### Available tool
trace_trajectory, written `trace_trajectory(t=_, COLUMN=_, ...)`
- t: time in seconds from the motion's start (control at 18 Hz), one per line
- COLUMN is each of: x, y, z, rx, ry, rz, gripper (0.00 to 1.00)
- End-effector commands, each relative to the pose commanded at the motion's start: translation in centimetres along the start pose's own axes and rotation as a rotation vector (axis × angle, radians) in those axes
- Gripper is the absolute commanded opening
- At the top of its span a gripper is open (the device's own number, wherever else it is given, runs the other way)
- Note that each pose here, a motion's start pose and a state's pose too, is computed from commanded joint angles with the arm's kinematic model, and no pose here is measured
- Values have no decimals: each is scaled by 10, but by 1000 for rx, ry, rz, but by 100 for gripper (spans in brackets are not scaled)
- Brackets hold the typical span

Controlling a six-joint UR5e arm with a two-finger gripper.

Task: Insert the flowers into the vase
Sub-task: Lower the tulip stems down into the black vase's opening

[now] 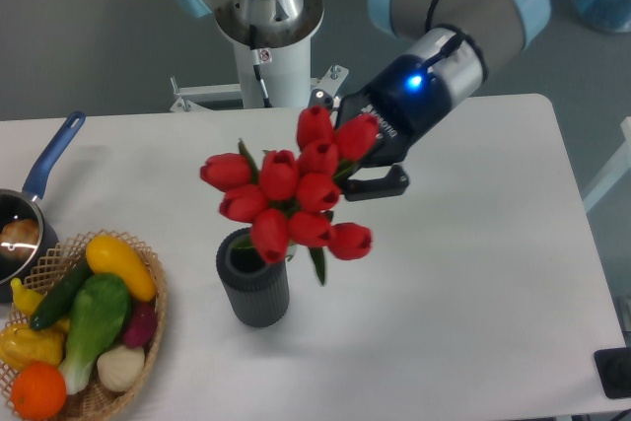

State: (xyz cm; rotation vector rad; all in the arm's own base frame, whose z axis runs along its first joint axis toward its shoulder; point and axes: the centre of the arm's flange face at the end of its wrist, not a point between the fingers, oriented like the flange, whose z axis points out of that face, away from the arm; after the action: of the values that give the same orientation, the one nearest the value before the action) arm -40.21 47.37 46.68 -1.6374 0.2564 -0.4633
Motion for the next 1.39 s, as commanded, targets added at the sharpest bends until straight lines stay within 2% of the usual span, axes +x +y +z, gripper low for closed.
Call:
trace_trajectory(t=0.33, x=21, y=9, z=23, rx=6, ry=50, rz=-17, gripper=19)
trace_trajectory(t=1.06, x=14, y=27, z=15, rx=5, ry=33, rz=-46, gripper=22)
trace_trajectory(t=1.39, x=1, y=55, z=19, rx=-4, ry=36, rz=-52, gripper=22)
